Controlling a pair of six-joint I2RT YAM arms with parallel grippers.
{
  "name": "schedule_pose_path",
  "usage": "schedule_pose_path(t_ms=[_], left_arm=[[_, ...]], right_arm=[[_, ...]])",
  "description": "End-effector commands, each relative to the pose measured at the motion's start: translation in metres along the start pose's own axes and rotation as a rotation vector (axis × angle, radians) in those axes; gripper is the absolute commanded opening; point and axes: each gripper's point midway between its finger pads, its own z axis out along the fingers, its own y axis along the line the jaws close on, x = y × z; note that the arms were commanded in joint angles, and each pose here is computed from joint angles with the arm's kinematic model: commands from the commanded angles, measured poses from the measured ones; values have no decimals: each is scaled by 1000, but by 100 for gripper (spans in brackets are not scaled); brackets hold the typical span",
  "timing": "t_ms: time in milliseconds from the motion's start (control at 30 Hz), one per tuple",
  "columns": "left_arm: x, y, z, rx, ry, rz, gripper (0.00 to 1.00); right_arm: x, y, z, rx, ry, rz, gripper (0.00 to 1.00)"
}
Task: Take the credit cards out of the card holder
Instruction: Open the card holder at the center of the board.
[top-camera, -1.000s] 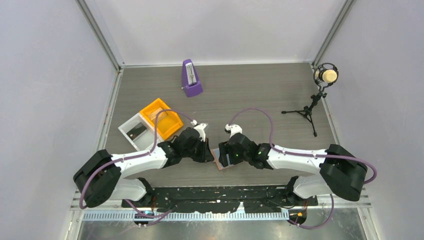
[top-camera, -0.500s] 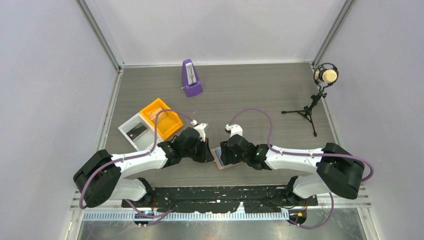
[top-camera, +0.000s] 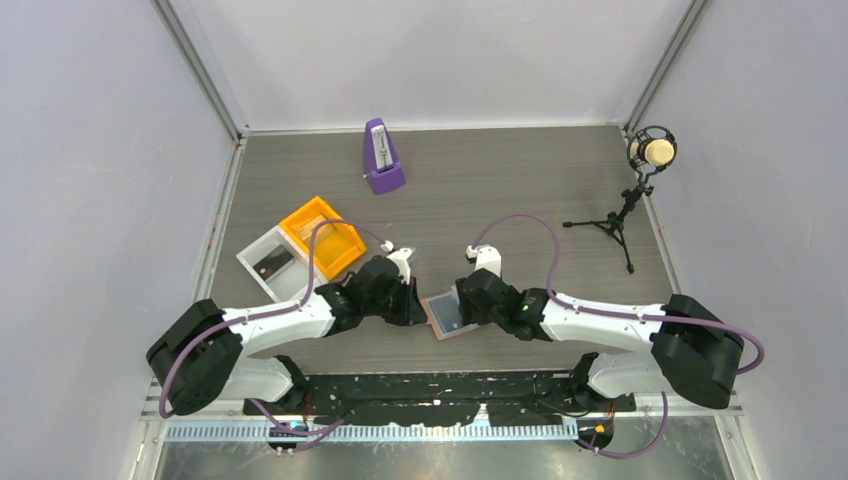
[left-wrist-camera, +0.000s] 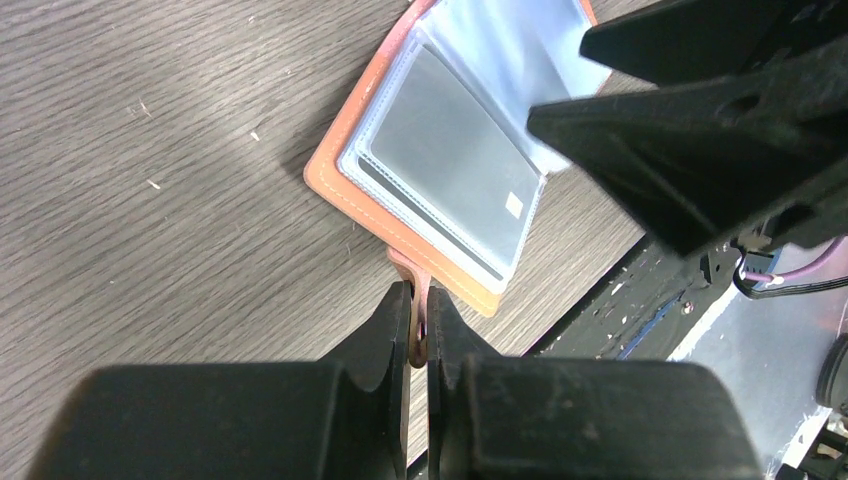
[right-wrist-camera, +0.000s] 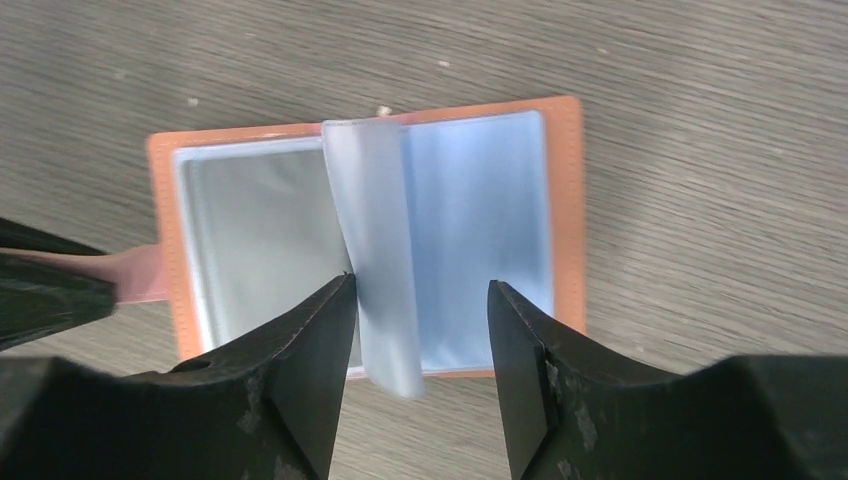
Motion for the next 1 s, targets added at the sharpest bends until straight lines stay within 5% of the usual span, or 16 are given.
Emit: schedule_pose_path(t_ms=[0,367,567,667,967], left_arm=[[-7,-3,-3,10,-39,15,0],[-13,11,-10,-92,-64,0,1],[-30,5,-23,-107,-121,-20,27],[-37,-6,-27,-69,-141,-35,31],[-44,-20,-17,-3,-152,-23,28]], right_arm=[[-5,-34,-5,102,-36,44,57],[-33,-30,-42,-4,-85,101,51],[-51,13,-60,-242,-116,98,39],[-55,27,-59,-315,-118,116,35],[-41,55,-37,-481,-40,136,30]])
